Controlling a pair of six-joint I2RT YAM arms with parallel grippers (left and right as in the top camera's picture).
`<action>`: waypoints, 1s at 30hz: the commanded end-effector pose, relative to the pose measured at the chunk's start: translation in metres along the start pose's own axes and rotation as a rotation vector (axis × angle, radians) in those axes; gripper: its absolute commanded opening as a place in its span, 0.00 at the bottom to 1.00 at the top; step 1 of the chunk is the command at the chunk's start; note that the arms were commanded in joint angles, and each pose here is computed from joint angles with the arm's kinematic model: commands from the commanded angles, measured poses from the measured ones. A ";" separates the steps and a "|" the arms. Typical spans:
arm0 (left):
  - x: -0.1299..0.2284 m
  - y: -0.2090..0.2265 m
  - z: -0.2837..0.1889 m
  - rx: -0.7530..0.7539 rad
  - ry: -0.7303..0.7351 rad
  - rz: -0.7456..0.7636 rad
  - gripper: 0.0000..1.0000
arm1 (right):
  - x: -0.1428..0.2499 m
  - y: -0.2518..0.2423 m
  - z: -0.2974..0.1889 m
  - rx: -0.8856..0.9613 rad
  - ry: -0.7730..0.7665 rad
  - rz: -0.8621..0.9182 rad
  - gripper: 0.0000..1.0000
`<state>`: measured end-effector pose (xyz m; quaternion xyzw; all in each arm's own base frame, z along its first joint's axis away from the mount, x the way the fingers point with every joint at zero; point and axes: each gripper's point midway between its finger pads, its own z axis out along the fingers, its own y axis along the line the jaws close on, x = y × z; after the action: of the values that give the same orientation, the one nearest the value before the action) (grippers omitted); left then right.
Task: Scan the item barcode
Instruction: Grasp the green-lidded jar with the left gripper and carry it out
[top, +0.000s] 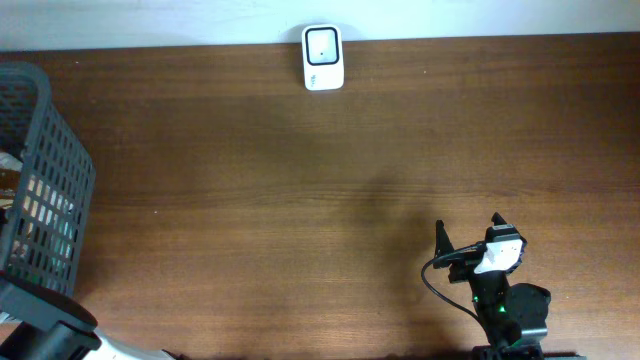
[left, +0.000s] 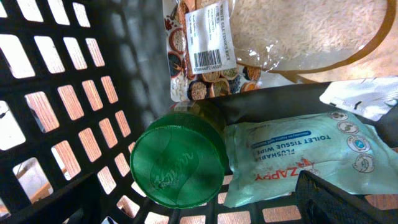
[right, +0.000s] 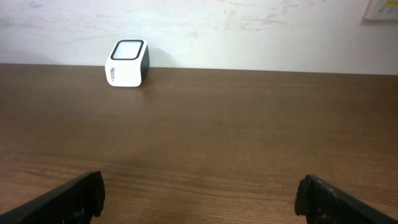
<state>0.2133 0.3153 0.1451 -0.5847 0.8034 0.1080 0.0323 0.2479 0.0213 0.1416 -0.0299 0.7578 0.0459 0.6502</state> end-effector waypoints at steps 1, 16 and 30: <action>0.006 0.004 0.018 -0.028 0.019 -0.010 0.98 | 0.002 0.001 0.000 -0.003 0.002 0.002 0.98; 0.024 0.017 0.072 -0.102 0.057 -0.013 0.94 | 0.002 0.001 0.000 -0.003 0.002 0.002 0.98; 0.034 0.013 0.091 -0.095 0.083 -0.008 0.55 | 0.002 0.001 0.000 -0.003 0.002 0.002 0.98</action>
<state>0.1885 0.3111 0.0614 -0.5886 0.7978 0.1303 -0.0129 0.2479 0.0213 0.1417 -0.0302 0.7576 0.0457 0.6504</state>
